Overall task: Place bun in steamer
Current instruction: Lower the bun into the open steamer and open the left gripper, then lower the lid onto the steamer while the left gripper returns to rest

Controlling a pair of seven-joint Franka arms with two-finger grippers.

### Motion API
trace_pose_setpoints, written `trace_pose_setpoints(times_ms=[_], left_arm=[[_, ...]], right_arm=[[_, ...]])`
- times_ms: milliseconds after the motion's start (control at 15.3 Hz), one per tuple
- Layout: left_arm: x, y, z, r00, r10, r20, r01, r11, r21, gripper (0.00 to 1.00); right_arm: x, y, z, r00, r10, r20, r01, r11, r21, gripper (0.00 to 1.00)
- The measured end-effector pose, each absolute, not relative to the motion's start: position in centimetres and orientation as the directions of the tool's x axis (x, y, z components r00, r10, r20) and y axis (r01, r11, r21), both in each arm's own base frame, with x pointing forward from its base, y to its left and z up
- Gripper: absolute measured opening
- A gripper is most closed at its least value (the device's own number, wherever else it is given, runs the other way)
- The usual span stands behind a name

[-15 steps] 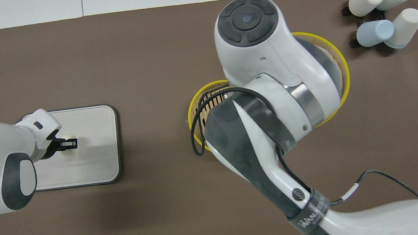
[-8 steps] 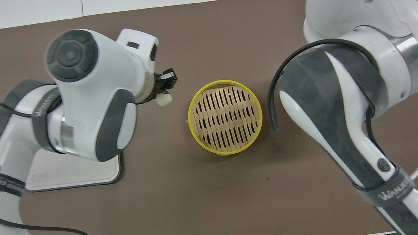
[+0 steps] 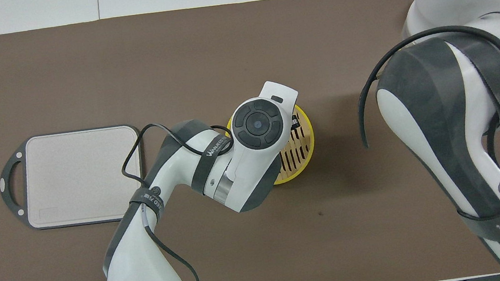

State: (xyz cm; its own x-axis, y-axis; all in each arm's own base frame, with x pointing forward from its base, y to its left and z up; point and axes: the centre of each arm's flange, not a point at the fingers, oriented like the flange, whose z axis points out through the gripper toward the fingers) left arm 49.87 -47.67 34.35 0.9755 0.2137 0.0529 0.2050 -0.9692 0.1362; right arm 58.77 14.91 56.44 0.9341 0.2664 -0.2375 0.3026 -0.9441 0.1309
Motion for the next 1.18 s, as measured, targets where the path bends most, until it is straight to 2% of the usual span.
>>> trace_pose_setpoints(times_ms=[196,458,655,786,917,1179], left_arm=[[50.2,-47.3,34.2,0.974,0.220,0.060,0.210,-0.968,0.138,0.26],[50.2,-47.3,34.0,0.973,0.224,0.060,0.214,-0.967,0.139,0.65],[50.2,-46.9,34.6,0.971,0.234,0.050,0.226,-0.966,0.128,0.99],[51.0,-44.8,37.8,0.965,0.259,0.029,0.254,-0.961,0.107,1.00],[52.6,-39.4,43.4,0.965,0.260,-0.007,0.260,-0.963,0.070,1.00],[55.2,-21.6,54.2,0.983,0.172,-0.067,0.175,-0.983,0.048,1.00]], right_arm=[[58.7,15.0,56.4,0.933,0.268,-0.239,0.304,-0.944,0.131,0.08],[58.7,15.3,56.4,0.933,0.274,-0.235,0.309,-0.942,0.130,0.08],[58.7,15.5,56.4,0.932,0.277,-0.234,0.312,-0.941,0.129,0.08],[58.7,15.5,56.4,0.932,0.278,-0.232,0.313,-0.941,0.128,0.08],[58.8,15.6,56.3,0.934,0.280,-0.223,0.312,-0.942,0.124,0.08],[59.1,17.5,56.1,0.954,0.252,-0.163,0.268,-0.960,0.085,0.08]])
